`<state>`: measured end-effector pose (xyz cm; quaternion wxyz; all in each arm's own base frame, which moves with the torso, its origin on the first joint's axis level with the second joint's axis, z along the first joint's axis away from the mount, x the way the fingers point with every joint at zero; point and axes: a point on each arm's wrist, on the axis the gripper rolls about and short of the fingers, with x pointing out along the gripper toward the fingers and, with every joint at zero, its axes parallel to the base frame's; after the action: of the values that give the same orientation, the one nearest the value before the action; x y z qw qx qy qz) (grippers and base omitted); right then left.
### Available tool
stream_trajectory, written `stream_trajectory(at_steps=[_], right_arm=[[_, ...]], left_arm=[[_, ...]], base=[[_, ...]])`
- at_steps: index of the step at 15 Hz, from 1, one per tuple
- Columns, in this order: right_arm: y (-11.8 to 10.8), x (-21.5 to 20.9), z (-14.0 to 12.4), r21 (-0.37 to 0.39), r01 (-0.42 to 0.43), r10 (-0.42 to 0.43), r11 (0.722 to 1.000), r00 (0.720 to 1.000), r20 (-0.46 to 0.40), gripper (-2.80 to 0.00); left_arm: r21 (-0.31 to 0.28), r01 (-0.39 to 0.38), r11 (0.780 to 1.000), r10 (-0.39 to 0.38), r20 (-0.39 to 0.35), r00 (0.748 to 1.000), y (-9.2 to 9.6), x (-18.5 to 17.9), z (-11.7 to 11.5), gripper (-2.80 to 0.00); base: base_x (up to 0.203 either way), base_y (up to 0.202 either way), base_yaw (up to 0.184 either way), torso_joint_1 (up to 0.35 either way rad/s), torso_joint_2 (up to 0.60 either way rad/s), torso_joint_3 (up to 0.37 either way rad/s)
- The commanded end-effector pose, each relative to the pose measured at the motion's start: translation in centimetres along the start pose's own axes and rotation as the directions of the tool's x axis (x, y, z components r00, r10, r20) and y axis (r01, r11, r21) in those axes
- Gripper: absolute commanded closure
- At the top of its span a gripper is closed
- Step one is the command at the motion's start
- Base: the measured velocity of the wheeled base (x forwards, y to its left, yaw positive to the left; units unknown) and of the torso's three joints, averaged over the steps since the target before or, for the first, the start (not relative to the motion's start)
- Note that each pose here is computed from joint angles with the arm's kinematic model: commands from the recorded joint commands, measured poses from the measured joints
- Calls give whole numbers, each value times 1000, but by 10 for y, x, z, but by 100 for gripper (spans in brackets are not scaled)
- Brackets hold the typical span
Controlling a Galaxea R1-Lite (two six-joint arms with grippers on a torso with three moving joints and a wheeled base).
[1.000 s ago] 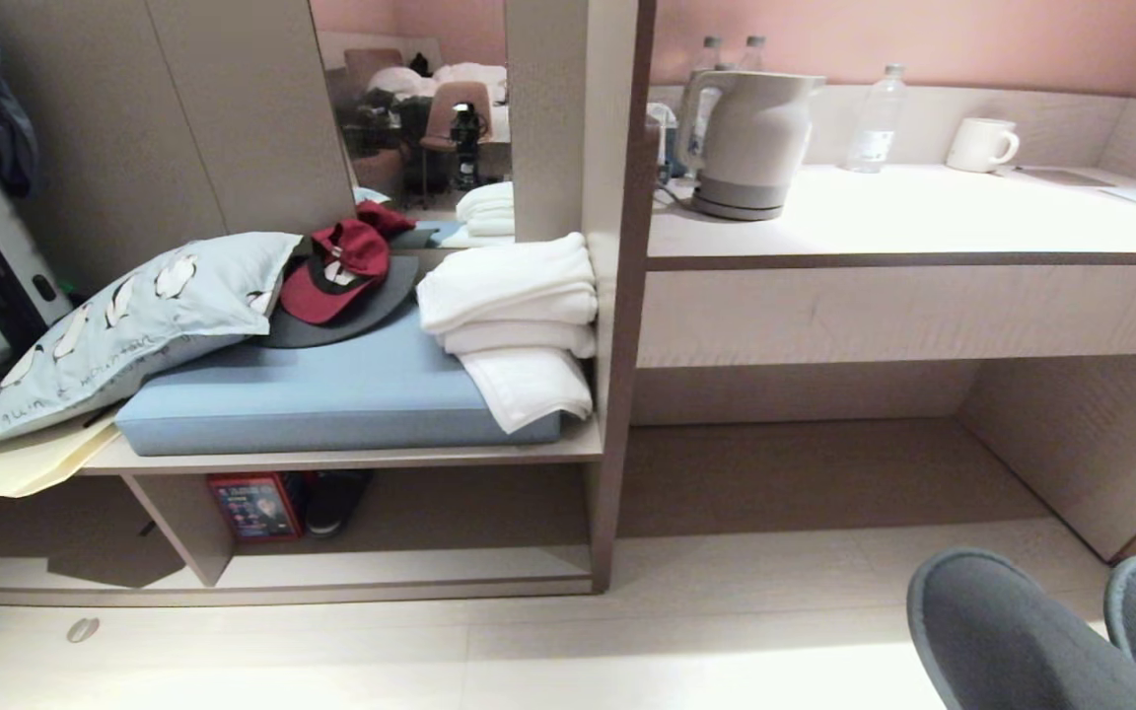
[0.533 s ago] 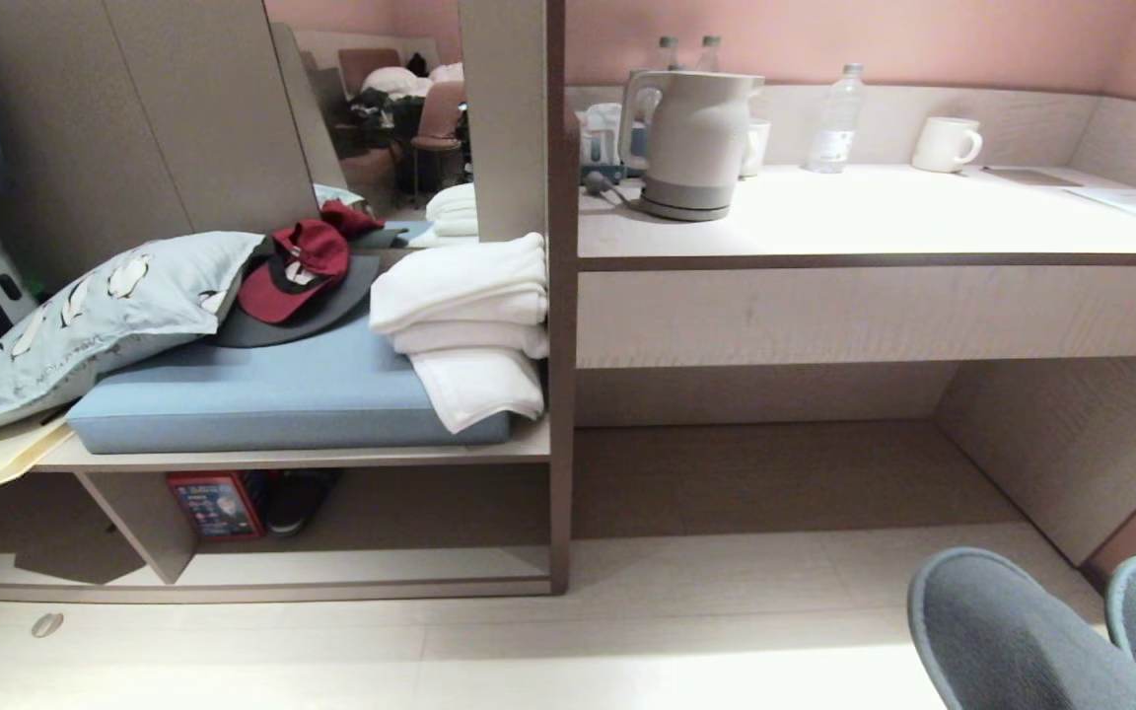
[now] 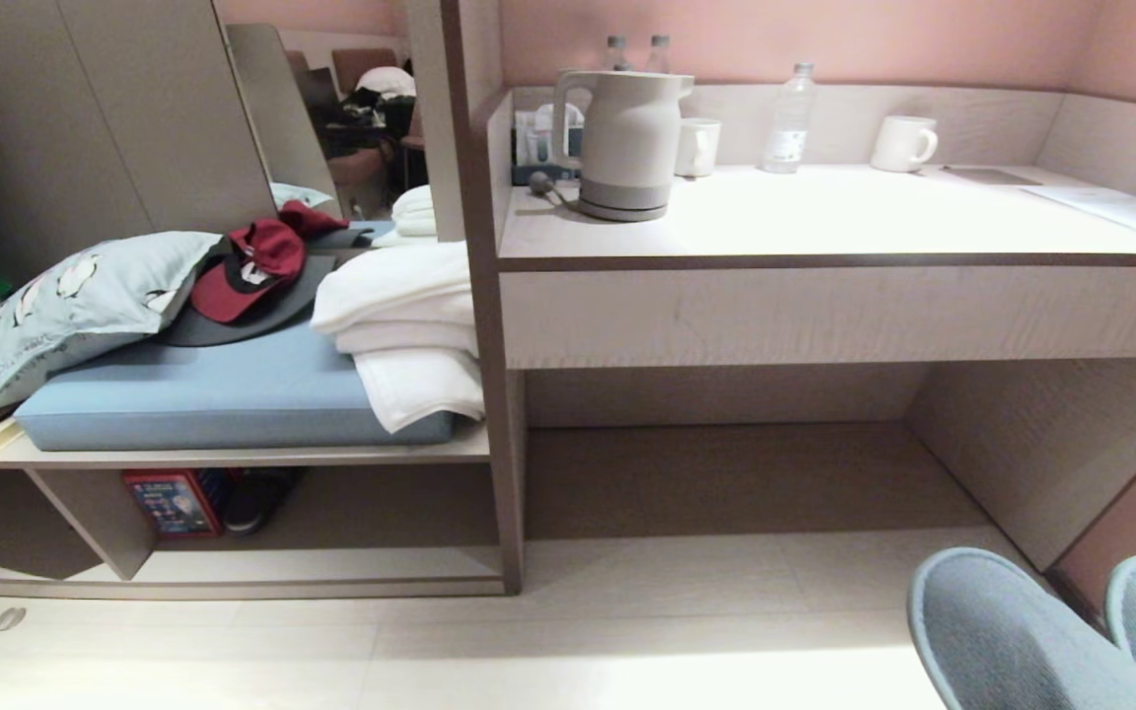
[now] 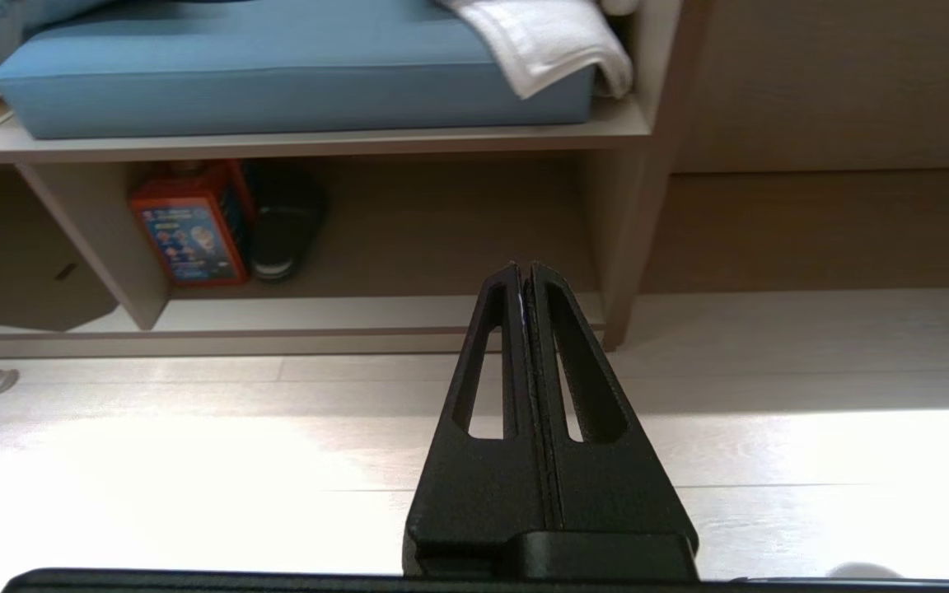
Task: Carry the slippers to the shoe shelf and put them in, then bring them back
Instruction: Place the slippers on the floor
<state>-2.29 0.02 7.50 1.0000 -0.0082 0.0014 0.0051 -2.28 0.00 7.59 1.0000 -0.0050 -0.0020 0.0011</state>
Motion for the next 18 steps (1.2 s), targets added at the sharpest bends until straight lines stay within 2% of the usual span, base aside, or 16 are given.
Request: stream_trajectory(at_steps=[1,18], right_arm=[[0,0,0,0,-1,1,1000,1000,-2,0],[0,0,0,0,-1,1,1000,1000,-2,0]], left_arm=[[-1,-1,1000,1,1,1000,0,0,0,0],[1,-1,1000,1,1,1000,0,0,0,0]], base=[[0,-197,1,4,0,2],[0,-197,1,2,1,2]])
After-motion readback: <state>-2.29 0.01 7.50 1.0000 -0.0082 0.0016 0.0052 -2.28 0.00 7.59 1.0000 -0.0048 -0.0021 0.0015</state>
